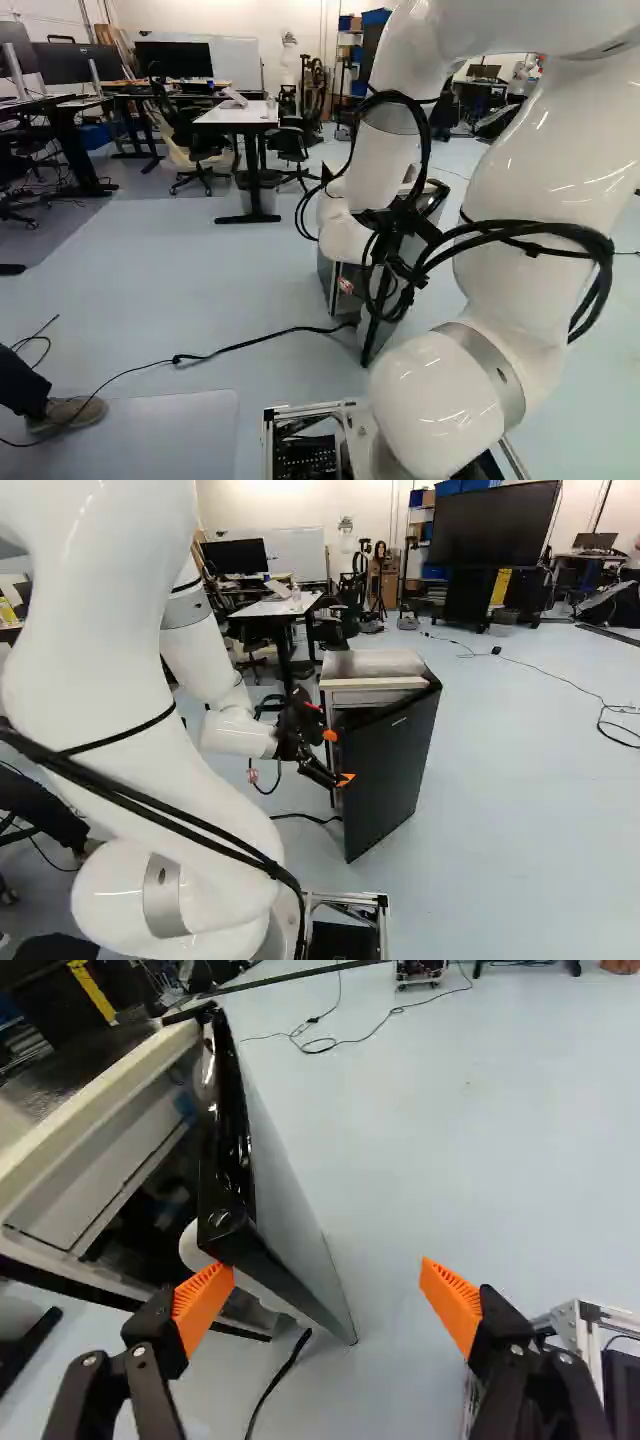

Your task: Open the fridge door

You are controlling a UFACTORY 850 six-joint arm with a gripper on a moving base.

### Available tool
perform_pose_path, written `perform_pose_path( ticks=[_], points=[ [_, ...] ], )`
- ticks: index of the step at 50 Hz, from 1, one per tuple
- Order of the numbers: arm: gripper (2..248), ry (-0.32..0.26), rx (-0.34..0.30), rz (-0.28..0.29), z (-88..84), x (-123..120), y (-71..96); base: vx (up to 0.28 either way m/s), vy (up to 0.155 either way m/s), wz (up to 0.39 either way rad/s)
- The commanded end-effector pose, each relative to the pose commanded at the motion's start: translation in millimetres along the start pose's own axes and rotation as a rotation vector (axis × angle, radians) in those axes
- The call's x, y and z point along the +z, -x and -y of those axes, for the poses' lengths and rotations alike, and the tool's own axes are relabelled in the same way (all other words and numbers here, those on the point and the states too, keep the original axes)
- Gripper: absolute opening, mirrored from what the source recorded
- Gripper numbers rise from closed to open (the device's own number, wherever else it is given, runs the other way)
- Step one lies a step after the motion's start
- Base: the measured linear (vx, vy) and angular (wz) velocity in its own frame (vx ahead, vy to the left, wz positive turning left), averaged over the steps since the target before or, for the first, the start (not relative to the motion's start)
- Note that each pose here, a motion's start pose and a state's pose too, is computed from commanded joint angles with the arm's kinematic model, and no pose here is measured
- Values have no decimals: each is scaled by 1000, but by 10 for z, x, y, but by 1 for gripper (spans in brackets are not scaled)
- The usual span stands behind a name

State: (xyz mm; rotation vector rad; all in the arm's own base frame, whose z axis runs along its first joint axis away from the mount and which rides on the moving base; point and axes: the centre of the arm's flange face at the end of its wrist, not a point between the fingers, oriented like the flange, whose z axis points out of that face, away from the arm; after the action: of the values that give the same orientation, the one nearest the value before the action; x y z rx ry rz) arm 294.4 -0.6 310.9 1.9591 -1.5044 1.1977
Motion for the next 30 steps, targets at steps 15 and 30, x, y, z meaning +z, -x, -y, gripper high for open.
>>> perform_pose_path(
  ticks=[15, 30],
  points=[
    [247, 49, 20, -16, -306, -39, -37, 0, 0, 0],
    [247, 14, -11, -15, -452, -163, 19, 0, 0, 0]
  ],
)
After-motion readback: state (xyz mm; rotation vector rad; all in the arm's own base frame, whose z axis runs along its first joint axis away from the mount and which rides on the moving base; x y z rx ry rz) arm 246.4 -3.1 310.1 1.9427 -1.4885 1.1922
